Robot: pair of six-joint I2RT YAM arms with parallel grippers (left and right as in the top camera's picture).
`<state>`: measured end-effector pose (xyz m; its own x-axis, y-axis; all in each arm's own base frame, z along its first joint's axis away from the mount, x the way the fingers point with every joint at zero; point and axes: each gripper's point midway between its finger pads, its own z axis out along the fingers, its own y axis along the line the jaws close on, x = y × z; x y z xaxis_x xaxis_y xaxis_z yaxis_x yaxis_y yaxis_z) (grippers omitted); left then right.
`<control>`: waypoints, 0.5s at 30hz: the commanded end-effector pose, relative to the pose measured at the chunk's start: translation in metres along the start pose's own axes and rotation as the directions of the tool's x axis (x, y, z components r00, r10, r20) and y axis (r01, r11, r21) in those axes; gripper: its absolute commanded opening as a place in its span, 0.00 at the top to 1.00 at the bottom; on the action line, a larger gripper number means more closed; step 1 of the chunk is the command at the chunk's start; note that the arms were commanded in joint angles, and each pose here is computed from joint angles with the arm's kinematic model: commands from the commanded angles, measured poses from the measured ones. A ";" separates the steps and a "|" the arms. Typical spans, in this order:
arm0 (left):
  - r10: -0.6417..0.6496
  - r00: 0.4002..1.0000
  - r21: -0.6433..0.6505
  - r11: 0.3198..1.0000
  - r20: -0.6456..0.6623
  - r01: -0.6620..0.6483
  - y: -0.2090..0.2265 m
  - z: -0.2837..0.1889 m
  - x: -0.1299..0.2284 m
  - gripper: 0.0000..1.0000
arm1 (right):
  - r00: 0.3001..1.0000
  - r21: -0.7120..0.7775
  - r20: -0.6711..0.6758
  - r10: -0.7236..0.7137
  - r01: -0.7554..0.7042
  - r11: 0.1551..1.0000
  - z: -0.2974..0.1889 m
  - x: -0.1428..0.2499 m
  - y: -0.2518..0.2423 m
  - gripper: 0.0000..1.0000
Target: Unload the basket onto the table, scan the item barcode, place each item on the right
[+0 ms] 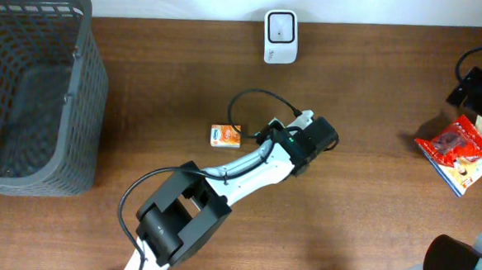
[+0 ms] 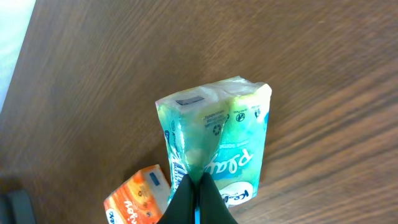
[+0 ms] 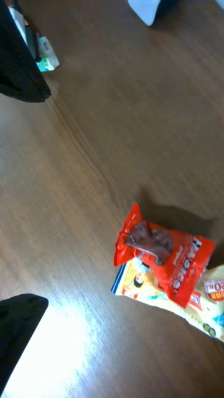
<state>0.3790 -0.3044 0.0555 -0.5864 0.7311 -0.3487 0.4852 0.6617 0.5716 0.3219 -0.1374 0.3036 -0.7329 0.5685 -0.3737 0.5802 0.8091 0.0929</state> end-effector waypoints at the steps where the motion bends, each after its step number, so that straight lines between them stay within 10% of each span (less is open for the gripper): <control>1: 0.024 1.000 -0.015 1.000 0.017 -0.023 -0.004 -0.004 -0.006 0.93 | 1.000 0.049 0.002 -0.005 0.005 0.999 0.003 -0.001 -0.007 0.02; 15: 0.036 0.998 0.186 0.982 0.047 -0.044 -0.058 -0.026 -0.010 0.92 | 1.000 0.050 -0.002 -0.006 0.006 0.999 0.003 0.000 -0.007 0.02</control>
<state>0.3452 -0.3427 0.0480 -0.5220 0.7798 -0.3457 0.5913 0.6229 0.5122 0.3196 -0.1426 0.3036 -0.7306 0.5670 -0.3805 0.5912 0.8041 0.0629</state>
